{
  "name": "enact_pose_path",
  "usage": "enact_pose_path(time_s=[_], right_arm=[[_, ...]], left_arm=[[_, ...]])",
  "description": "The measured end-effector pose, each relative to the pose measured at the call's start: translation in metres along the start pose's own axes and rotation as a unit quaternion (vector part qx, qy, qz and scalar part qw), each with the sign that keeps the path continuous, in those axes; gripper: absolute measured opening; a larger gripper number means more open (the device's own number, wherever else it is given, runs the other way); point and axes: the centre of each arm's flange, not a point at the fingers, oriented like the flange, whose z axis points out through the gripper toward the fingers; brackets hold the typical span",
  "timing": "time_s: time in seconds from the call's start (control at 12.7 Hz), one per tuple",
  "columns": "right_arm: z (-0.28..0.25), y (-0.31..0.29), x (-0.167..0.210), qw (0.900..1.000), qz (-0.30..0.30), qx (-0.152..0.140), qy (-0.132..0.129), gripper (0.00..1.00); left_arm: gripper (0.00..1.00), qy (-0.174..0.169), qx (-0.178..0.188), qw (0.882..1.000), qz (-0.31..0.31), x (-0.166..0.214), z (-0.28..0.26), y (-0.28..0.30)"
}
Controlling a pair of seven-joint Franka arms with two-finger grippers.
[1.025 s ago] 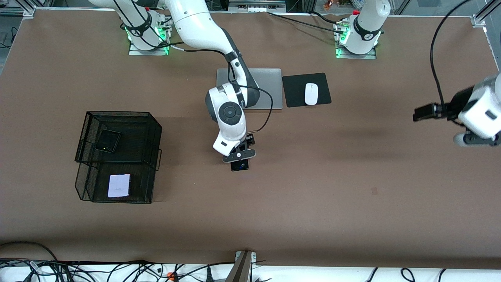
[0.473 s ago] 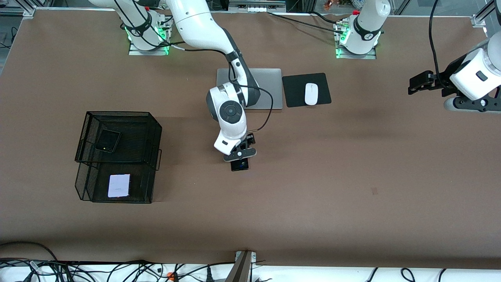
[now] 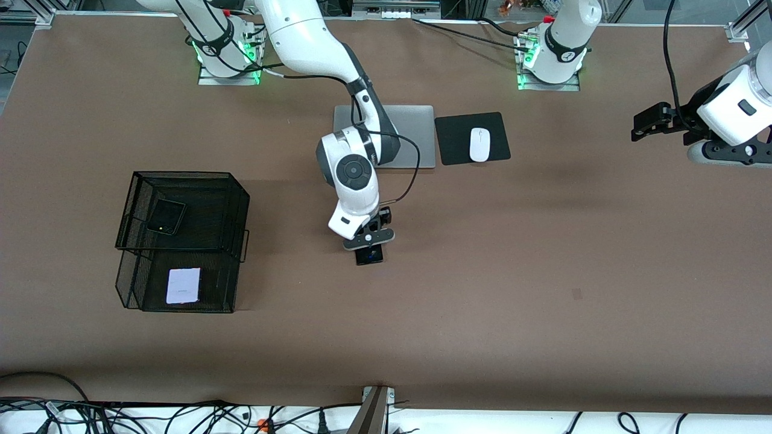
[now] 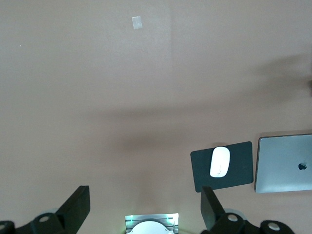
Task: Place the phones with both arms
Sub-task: 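Carry the tall black phone over the basket and lower it in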
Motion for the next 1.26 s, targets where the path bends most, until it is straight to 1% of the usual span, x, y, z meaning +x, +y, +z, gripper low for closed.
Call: enact_pose_path(time_s=[0.16, 0.32, 0.39, 0.55, 0.63, 0.79, 0.95, 1.1, 1.26], right_arm=[[-0.053, 0.046, 0.026, 0.999, 0.033, -0.013, 0.011, 0.8], [-0.121, 0.104, 0.047, 0.998, 0.068, -0.012, 0.016, 0.8], [-0.152, 0.133, 0.052, 0.997, 0.078, -0.011, 0.014, 0.8], [-0.2, 0.194, 0.052, 0.997, 0.08, -0.017, -0.004, 0.8], [-0.215, 0.22, 0.049, 0.997, 0.079, -0.02, -0.019, 0.8], [-0.236, 0.273, 0.034, 0.995, 0.076, -0.021, -0.057, 0.8], [-0.234, 0.324, 0.014, 0.993, 0.084, -0.014, -0.081, 0.8], [-0.221, 0.354, -0.008, 0.991, 0.094, -0.004, -0.096, 0.8], [-0.204, 0.357, -0.028, 0.99, 0.101, -0.003, -0.1, 0.8]], left_arm=[[1.0, 0.001, 0.0, 1.0, 0.0, 0.001, 0.001, -0.001], [1.0, 0.002, 0.0, 1.0, -0.001, 0.001, 0.002, -0.001], [1.0, 0.003, 0.0, 1.0, -0.001, 0.002, 0.002, -0.001], [1.0, 0.004, 0.0, 1.0, 0.001, 0.003, 0.002, 0.001], [1.0, 0.005, 0.0, 1.0, 0.002, 0.004, 0.003, 0.002], [1.0, 0.006, 0.0, 1.0, 0.003, 0.004, 0.003, 0.004], [1.0, 0.007, 0.001, 1.0, 0.004, 0.005, 0.003, 0.004], [1.0, 0.006, 0.001, 1.0, 0.004, 0.005, 0.004, 0.005], [1.0, 0.006, 0.001, 1.0, 0.005, 0.006, 0.004, 0.005]])
